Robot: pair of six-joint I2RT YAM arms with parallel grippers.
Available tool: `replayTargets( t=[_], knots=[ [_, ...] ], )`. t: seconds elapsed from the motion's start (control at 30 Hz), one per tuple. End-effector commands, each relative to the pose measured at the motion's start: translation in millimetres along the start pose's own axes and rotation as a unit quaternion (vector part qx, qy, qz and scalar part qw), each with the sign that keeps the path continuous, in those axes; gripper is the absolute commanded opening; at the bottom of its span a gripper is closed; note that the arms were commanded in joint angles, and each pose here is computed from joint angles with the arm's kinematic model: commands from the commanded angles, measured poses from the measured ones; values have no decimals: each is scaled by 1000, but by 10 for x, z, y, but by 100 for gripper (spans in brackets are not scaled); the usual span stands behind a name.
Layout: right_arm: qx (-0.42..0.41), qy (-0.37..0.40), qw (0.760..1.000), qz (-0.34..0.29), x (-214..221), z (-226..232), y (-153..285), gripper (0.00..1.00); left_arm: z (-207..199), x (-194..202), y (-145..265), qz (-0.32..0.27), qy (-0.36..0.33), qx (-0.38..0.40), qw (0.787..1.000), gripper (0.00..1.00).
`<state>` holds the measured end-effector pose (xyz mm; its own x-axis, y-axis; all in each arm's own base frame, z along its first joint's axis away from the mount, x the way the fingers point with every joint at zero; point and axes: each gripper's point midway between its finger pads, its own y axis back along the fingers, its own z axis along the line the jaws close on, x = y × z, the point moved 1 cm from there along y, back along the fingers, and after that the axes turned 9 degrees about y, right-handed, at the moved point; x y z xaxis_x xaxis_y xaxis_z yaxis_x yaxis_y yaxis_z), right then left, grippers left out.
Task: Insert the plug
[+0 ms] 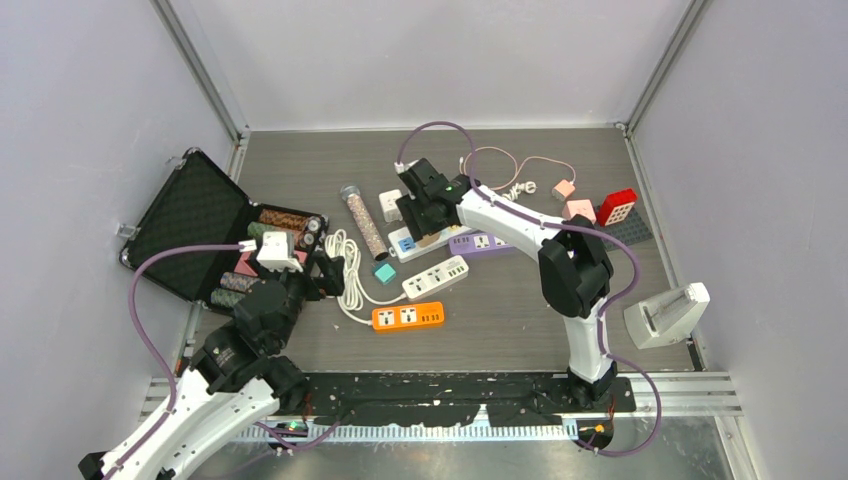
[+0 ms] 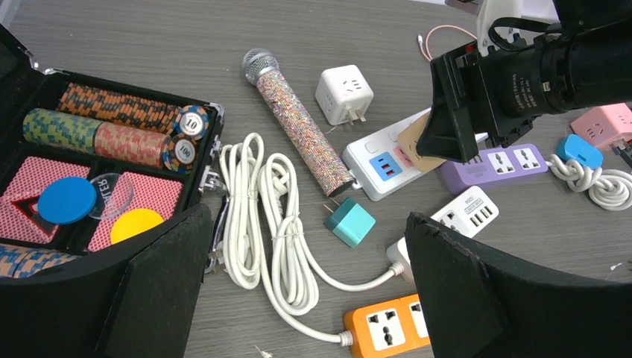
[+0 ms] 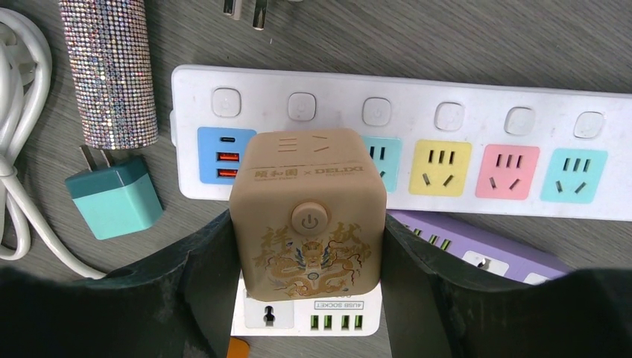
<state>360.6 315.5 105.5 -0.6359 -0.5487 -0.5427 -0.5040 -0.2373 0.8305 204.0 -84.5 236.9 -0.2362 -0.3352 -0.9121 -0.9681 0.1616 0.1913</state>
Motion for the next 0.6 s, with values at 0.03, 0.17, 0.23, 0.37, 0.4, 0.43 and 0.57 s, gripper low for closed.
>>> replayTargets(
  t=[0.03,0.17,0.23,0.37,0.4,0.43,0.57],
  knots=[
    [-34,4,999,29,150,120,-152,5,6,-30,-3,-9,13,-4,1000,100],
    [-45,7,999,25,135,156,-153,5,7,-29,2,-8,13,-4,1000,100],
    [-40,14,999,31,167,138,-154,5,13,-18,1,-7,13,-5,1000,100],
    [-44,33,997,53,281,146,-115,5,17,-15,0,-8,13,-6,1000,100],
    [-46,39,997,56,296,151,-109,5,16,-18,-1,-8,14,-6,1000,100],
    [-46,43,996,60,320,153,-99,5,15,-17,-4,-9,14,-6,1000,100],
    [-54,55,995,66,347,163,-59,5,6,-18,-10,-8,14,-5,1000,100]
  ],
)
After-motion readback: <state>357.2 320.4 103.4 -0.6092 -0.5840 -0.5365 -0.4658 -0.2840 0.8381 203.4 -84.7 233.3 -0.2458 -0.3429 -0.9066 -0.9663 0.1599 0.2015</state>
